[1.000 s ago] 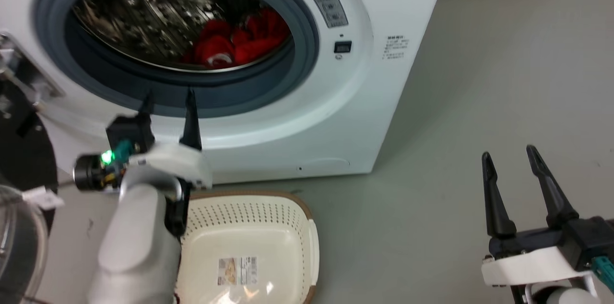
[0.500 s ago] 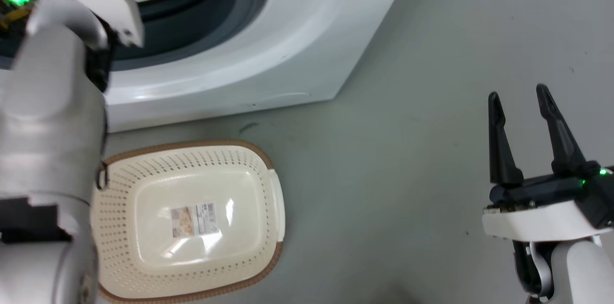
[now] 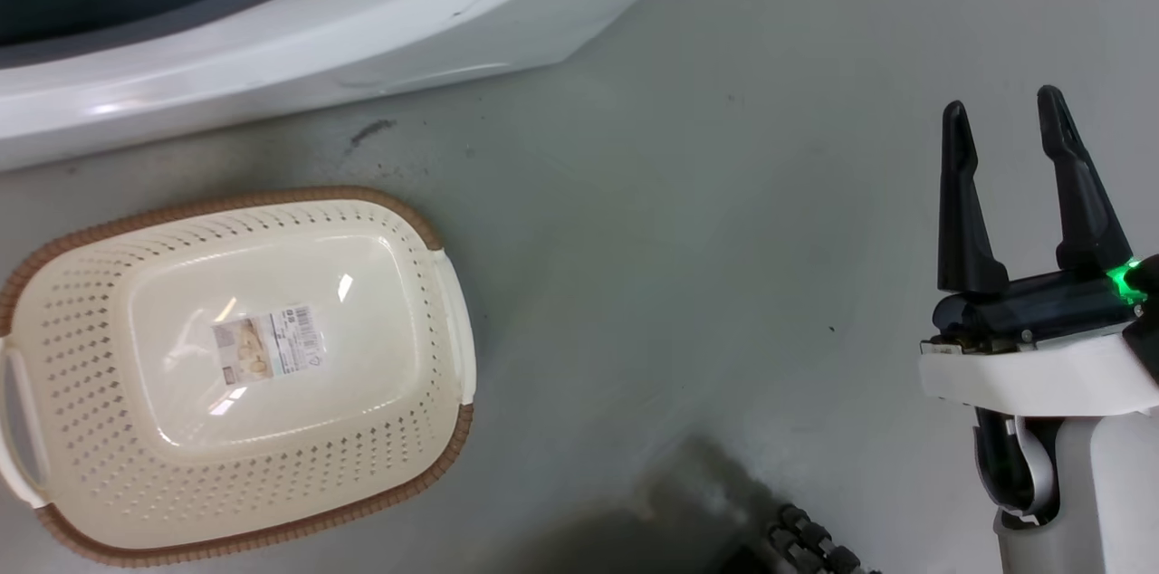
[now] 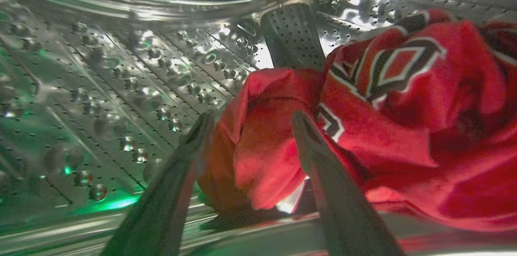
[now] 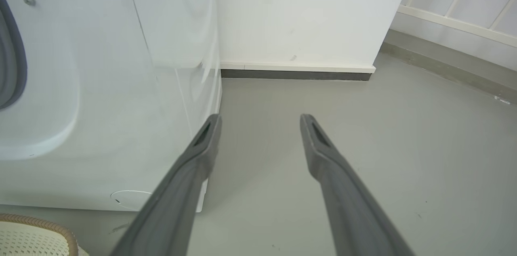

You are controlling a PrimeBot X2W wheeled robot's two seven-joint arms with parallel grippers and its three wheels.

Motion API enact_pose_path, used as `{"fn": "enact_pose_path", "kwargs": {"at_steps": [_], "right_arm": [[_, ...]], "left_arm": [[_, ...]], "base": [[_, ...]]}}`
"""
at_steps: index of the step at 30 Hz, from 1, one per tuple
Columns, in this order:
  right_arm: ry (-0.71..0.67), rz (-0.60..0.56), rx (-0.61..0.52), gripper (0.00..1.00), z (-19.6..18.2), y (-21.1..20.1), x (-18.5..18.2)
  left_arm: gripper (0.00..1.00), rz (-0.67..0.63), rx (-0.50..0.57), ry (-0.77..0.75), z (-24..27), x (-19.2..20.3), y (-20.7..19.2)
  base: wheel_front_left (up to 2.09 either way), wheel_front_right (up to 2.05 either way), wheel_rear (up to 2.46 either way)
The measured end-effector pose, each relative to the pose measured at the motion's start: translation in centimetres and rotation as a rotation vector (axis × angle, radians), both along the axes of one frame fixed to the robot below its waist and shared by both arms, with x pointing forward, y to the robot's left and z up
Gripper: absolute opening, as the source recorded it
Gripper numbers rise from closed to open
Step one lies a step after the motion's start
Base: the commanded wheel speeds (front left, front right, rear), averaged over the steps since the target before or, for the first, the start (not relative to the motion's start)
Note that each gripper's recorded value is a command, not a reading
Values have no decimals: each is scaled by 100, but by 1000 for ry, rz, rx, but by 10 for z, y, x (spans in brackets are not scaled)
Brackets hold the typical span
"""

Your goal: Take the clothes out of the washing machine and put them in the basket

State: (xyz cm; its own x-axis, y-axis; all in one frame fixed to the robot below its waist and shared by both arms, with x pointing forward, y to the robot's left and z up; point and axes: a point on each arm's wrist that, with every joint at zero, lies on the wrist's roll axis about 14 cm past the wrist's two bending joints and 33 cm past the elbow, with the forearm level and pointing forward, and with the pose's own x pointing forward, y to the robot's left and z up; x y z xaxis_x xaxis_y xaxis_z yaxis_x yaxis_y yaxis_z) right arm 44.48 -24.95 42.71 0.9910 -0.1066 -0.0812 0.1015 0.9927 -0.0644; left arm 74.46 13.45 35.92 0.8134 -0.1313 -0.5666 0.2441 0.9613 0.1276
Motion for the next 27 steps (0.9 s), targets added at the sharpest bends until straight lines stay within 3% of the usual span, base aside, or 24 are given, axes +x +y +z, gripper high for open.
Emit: {"fn": "enact_pose_path", "kwargs": {"at_steps": [3,24,25,26,27], "right_arm": [[16,0,0,100,-7,-1,2],[82,-57,1,100,-32,-20,-1],[83,-58,1,100,-32,-20,-1],[83,-59,0,100,-32,-20,-1],[84,-60,1,100,-33,-21,-2]], "left_arm": [[100,21,-28,64,-13,7,-2],[100,-8,67,262,-81,13,-7],[91,-8,64,263,-82,13,-8],[34,-12,68,262,-82,13,-8],[0,-17,73,254,-82,14,-9]], "base": [[0,0,0],[0,0,0],[0,0,0],[0,0,0],[0,0,0]]}}
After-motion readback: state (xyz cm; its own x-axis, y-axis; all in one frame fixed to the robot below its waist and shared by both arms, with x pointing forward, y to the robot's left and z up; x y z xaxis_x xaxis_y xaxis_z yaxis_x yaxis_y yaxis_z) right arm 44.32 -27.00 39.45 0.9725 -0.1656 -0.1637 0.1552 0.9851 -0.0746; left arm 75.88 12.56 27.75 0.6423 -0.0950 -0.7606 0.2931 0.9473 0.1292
